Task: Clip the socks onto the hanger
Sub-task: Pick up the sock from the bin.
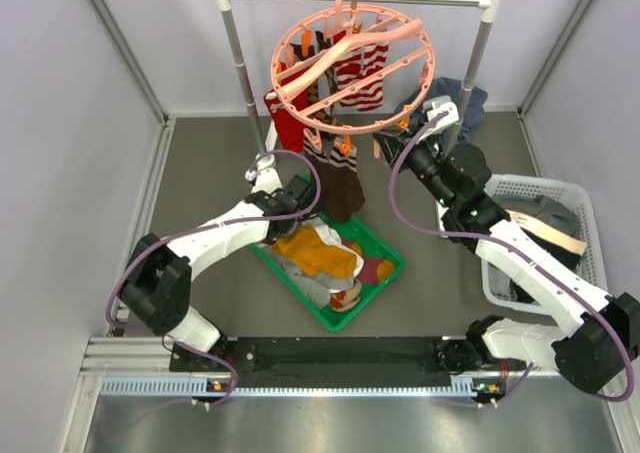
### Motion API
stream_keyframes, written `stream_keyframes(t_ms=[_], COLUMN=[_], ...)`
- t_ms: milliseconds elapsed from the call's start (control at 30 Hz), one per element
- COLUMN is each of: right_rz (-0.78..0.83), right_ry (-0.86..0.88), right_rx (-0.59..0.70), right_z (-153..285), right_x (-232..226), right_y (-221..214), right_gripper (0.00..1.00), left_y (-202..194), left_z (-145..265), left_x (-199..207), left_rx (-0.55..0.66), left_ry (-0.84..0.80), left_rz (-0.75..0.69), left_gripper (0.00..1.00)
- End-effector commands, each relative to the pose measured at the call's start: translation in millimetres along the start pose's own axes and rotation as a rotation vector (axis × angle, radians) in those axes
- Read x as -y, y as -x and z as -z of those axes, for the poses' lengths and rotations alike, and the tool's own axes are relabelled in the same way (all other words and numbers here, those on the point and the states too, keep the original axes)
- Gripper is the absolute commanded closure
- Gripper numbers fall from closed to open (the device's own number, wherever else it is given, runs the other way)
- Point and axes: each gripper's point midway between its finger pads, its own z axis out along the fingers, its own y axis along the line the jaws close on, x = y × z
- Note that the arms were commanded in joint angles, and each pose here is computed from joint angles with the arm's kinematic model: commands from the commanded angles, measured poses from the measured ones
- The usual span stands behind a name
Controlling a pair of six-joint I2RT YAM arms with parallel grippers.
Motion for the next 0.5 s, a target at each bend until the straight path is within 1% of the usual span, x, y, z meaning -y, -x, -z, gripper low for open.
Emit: stream_keyframes(t_ms=[0,133,267,333,400,467], right_rz=[-0.001,-0.001,-0.001,-0.001,-0.002,-0.001], right_ry=[-0.019,-0.019,-0.014,-0.013,-0.011,-0.010], right_rx=[-0.027,-0.026,-0.032,-0.030,-0.035,-0.031], right_z=[5.5,4.6,3.3,3.2,3.4,3.5], right_x=[4.8,5.0,3.7,3.6,3.2,2.6], right_y=[-1.1,-0.1,-1.0,-0.2,-1.1,1.8], right_gripper=[0.98,0.98,0.98,0.98,0.98,0.98], left_y=[32.1,48.6,57.3,58.9,61.7,71.5], left_z=[24.9,38.6,49.0,52.7,54.5,61.2], left_x=[7.8,2.4,2.2,3.7,6.3,10.6], left_rx=[0.080,0.128,0.148,0.150,0.159,0.206], left_ry=[-0.044,-0.048,-0.077,-0.094,-0.115,-0.162], left_rz=[0.046,0.046,0.054,0.051,0.047,0.024], left_gripper=[0.91,0.93,0.90,0.91,1.00,1.00])
